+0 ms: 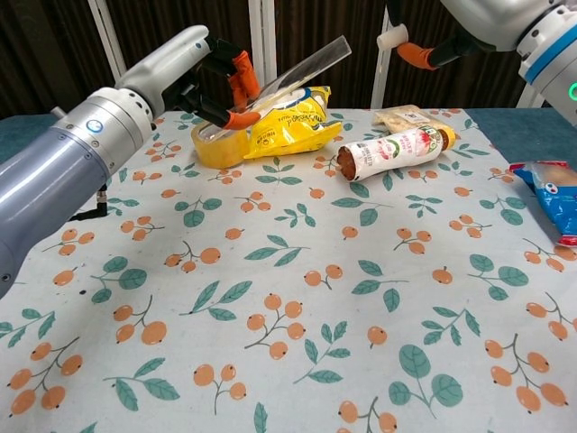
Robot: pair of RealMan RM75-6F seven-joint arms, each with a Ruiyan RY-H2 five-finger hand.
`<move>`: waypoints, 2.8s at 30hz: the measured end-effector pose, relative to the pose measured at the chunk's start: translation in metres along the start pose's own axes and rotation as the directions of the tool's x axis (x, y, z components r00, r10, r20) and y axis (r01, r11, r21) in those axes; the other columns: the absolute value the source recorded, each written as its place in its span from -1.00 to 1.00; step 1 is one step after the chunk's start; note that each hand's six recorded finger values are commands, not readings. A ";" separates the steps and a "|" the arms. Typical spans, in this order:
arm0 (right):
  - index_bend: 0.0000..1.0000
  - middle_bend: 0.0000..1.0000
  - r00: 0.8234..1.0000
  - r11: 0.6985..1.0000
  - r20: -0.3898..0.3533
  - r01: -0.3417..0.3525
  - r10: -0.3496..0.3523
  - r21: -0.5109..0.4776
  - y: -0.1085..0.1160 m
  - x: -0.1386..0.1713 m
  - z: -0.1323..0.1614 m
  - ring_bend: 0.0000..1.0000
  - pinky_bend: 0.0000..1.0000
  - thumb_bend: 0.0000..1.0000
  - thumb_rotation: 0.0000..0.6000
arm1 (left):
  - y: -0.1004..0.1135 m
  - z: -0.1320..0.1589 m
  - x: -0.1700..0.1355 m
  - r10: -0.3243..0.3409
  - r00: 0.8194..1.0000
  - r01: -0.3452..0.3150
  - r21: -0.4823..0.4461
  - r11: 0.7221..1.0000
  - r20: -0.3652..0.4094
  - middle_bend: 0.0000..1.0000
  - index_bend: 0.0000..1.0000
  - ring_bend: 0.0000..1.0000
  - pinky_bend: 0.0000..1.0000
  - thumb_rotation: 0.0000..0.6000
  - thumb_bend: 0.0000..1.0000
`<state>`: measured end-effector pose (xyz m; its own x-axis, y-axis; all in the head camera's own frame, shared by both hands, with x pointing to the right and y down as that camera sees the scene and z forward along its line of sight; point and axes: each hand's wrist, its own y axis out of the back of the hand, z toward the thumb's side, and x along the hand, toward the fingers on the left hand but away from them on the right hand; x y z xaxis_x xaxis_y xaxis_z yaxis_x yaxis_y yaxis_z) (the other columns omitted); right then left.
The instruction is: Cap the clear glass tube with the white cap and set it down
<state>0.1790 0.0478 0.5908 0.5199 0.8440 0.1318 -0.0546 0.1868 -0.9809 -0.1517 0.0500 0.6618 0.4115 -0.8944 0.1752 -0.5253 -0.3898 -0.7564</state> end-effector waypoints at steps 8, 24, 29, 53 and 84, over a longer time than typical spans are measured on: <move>0.23 -0.76 1.000 1.000 0.000 0.002 -0.002 -0.005 -0.001 -0.002 0.003 -0.99 -0.98 -0.21 1.00 | -0.003 0.004 0.000 -0.006 1.000 0.006 -0.002 1.000 0.000 0.52 0.42 -0.55 -0.97 1.00 0.34; 0.23 -0.76 1.000 1.000 0.001 0.005 -0.005 -0.025 -0.001 -0.003 0.008 -0.99 -0.98 -0.21 1.00 | -0.010 0.011 0.002 -0.011 1.000 0.011 -0.016 1.000 -0.009 0.52 0.42 -0.55 -0.97 1.00 0.34; 0.23 -0.76 1.000 0.999 -0.003 0.009 -0.009 -0.031 0.000 -0.003 0.009 -0.99 -0.98 -0.21 1.00 | -0.010 0.012 0.003 -0.007 1.000 0.006 -0.021 1.000 -0.016 0.52 0.42 -0.55 -0.97 1.00 0.34; 0.23 -0.76 1.000 0.999 -0.004 0.002 -0.002 -0.033 0.000 -0.003 0.012 -0.99 -0.98 -0.21 1.00 | -0.013 0.017 0.002 -0.008 1.000 0.008 -0.030 1.000 -0.015 0.52 0.42 -0.54 -0.97 1.00 0.34; 0.23 -0.76 1.000 0.999 0.002 -0.008 0.008 -0.044 0.000 0.004 0.013 -0.99 -0.98 -0.21 1.00 | -0.015 0.026 0.002 0.002 0.999 -0.003 -0.044 0.999 -0.041 0.53 0.42 -0.52 -0.97 1.00 0.34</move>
<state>0.1701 0.0575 0.5927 0.5176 0.8466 0.1241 -0.0214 0.1578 -0.9872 -0.1236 0.0603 0.6572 0.3802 -0.9032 0.1995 -0.5591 -0.3962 -0.7283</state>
